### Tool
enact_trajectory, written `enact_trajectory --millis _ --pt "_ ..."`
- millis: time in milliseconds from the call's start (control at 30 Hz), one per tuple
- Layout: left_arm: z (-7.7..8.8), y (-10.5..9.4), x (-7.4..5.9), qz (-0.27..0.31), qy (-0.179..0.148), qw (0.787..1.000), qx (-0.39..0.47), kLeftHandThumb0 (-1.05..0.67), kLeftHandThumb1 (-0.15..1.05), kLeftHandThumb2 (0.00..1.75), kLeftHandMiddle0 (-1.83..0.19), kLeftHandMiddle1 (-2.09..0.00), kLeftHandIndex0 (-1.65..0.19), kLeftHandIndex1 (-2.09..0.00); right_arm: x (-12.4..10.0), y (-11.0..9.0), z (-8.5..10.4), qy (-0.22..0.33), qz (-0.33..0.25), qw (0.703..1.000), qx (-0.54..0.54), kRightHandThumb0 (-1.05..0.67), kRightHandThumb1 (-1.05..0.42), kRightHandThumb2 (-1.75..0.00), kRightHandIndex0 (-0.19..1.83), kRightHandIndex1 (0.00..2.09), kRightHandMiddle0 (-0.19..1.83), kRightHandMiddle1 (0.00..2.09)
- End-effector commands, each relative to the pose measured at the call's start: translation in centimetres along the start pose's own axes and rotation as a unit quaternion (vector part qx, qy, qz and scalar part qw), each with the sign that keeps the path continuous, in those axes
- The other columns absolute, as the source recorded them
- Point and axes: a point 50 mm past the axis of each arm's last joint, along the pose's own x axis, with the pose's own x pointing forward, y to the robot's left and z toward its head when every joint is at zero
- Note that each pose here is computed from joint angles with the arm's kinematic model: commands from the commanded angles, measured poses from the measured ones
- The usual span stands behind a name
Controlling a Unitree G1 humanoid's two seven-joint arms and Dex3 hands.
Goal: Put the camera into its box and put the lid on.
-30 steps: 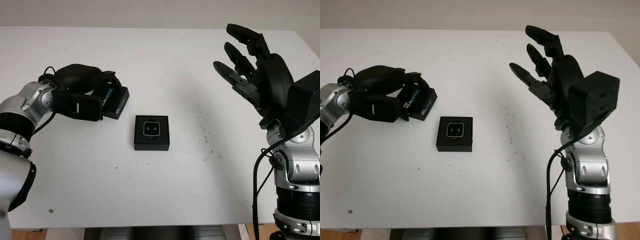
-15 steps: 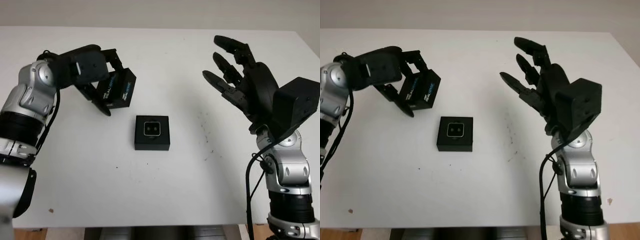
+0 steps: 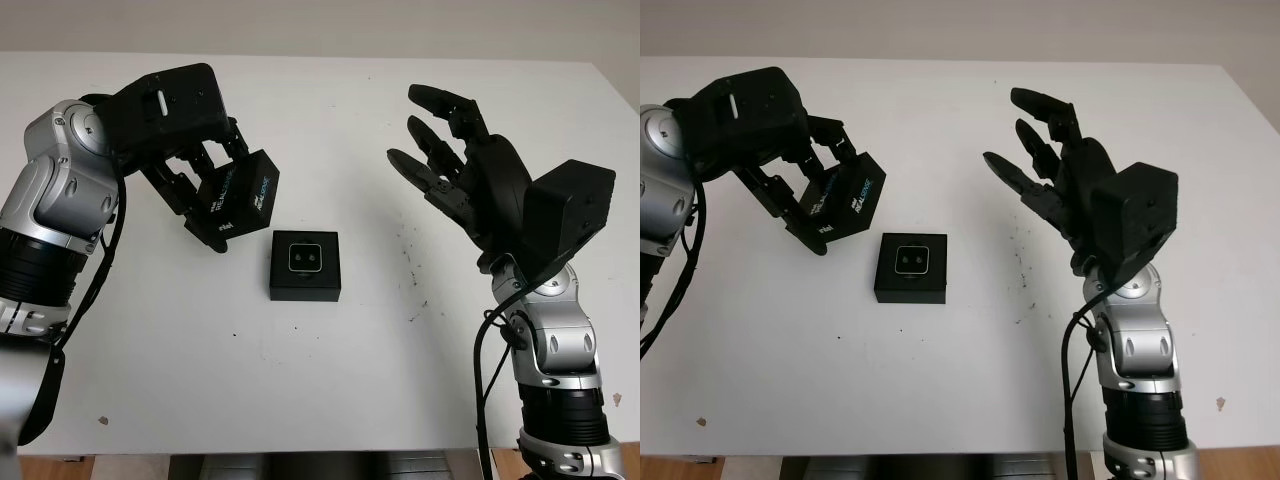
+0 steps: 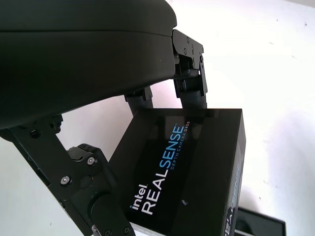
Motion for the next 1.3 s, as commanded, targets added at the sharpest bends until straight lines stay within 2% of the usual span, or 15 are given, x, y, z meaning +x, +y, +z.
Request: enact_trajectory --millis 0,233,300,400,700,967,1233,1267 --pt "-0.1 -0.3 -0.4 -0.009 0.003 1.0 0.002 -0.29 1.05 0.12 -0.4 -1.65 -0.32 -1.5 0.1 0.1 0.1 0.0 -0.001 1.0 0.003 -0.43 -1.02 -0.05 0.15 0.09 -0.19 0.85" --pt "-0.7 -1.9 0.2 -0.006 0.01 1.0 0.005 -0.34 1.05 0.12 -0.46 -1.68 -0.34 -1.52 0.2 0.2 0.2 -0.003 -0.003 1.0 0.008 -0.44 -1.01 -0.05 0.15 0.09 -0.19 0.84" --pt "-0.7 -2.7 0.4 -0.007 -0.011 1.0 -0.005 -0.33 1.05 0.12 -0.44 -1.67 -0.34 -1.53 0.2 0.1 0.3 -0.004 -0.004 1.0 0.007 -0.45 -1.01 -0.05 0.16 0.1 -0.19 0.85" --pt "-0.4 -3.7 0.9 -0.009 -0.029 0.999 -0.01 -0.31 1.05 0.15 -0.36 -1.67 -0.27 -1.56 0.2 0.1 0.4 -0.004 -0.005 1.0 0.006 -0.44 -1.01 -0.05 0.15 0.09 -0.19 0.84" --pt "0.6 -6.4 2.3 -0.016 -0.029 0.999 -0.001 -0.3 1.05 0.14 -0.34 -1.68 -0.17 -1.53 0.2 0.2 0.6 -0.011 -0.007 1.0 0.01 -0.43 -1.01 -0.05 0.15 0.09 -0.16 0.81" --pt "1.1 -7.3 2.8 -0.031 -0.032 0.999 -0.014 -0.26 1.05 0.13 -0.3 -1.71 -0.11 -1.45 0.2 0.3 0.4 -0.01 -0.009 1.0 0.014 -0.45 -1.01 -0.05 0.17 0.09 -0.16 0.83" --pt "1.8 -7.5 2.9 -0.038 -0.027 0.999 0.001 -0.28 1.05 0.14 -0.29 -1.66 -0.15 -1.5 0.1 0.5 0.3 -0.014 -0.009 1.0 0.01 -0.44 -1.01 -0.05 0.17 0.1 -0.18 0.86" --pt "2.0 -7.5 2.9 -0.041 -0.026 0.999 0.003 -0.3 1.05 0.15 -0.3 -1.71 -0.17 -1.54 0.1 0.6 0.3 -0.015 -0.009 1.0 0.01 -0.45 -1.0 -0.05 0.18 0.1 -0.18 0.87"
